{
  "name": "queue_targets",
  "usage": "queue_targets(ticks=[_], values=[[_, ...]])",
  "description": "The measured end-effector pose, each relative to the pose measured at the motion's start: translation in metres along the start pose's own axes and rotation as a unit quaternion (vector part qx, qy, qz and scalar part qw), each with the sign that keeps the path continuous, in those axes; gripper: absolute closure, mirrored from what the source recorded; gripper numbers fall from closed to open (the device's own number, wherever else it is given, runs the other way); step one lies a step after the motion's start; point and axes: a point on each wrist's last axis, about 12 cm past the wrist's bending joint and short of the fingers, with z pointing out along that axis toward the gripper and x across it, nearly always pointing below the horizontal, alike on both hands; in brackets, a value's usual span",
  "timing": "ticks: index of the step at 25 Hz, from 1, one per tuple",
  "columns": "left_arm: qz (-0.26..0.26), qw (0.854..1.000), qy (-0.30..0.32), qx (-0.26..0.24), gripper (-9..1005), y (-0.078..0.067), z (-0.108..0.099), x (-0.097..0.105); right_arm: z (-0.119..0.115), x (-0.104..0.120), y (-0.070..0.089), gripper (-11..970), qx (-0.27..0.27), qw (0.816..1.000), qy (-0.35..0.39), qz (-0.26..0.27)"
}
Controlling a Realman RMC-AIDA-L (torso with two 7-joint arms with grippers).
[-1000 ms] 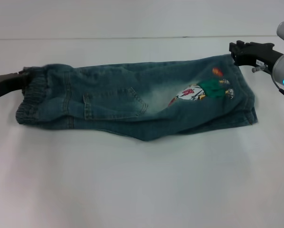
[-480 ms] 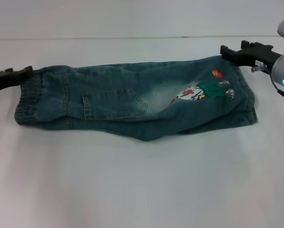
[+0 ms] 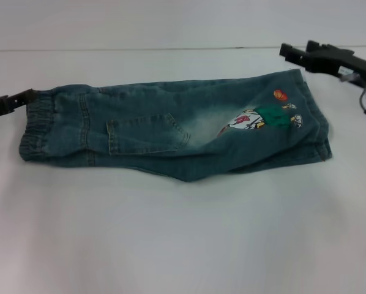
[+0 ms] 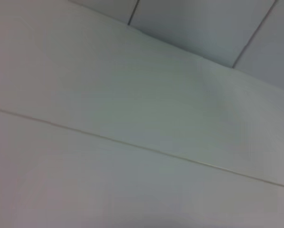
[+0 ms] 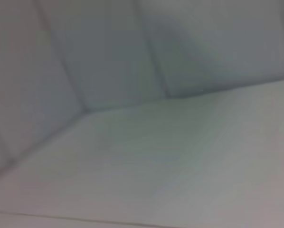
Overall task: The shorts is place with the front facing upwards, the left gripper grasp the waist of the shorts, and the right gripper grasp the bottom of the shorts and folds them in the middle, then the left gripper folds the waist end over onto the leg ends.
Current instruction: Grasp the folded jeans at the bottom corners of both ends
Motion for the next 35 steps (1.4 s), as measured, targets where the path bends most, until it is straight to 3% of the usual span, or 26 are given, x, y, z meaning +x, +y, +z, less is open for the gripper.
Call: queue_targets(ticks=[6,9,12,19,29,35], values=[[-0.020,0.999,0.022,0.037,291,0.003,-0.014,0.003,-0.039,-0.029,0.007,169,-0.161,0.987,0.009,0.017],[-0.021,0.998,0.028,0.053,292,0.002,-0.018,0.005,-0.059,-0.036,0.015,170,-0.239,0.970,0.048,-0.023],[-0.016,0.997,0.037,0.071,293,0.001,-0.024,0.005,-0.073,-0.033,0.021,172,-0.281,0.952,0.099,-0.063],[0.013,0.991,0.088,0.102,295,0.002,-0.035,0.008,-0.081,-0.016,0.023,175,-0.291,0.941,0.159,-0.070],[0.023,0.994,0.094,0.055,304,0.017,-0.040,0.025,-0.076,-0.009,0.028,175,-0.291,0.942,0.153,-0.075],[0.026,0.993,0.100,0.063,310,0.014,-0.040,0.032,-0.074,-0.008,0.030,181,-0.291,0.942,0.151,-0.075]])
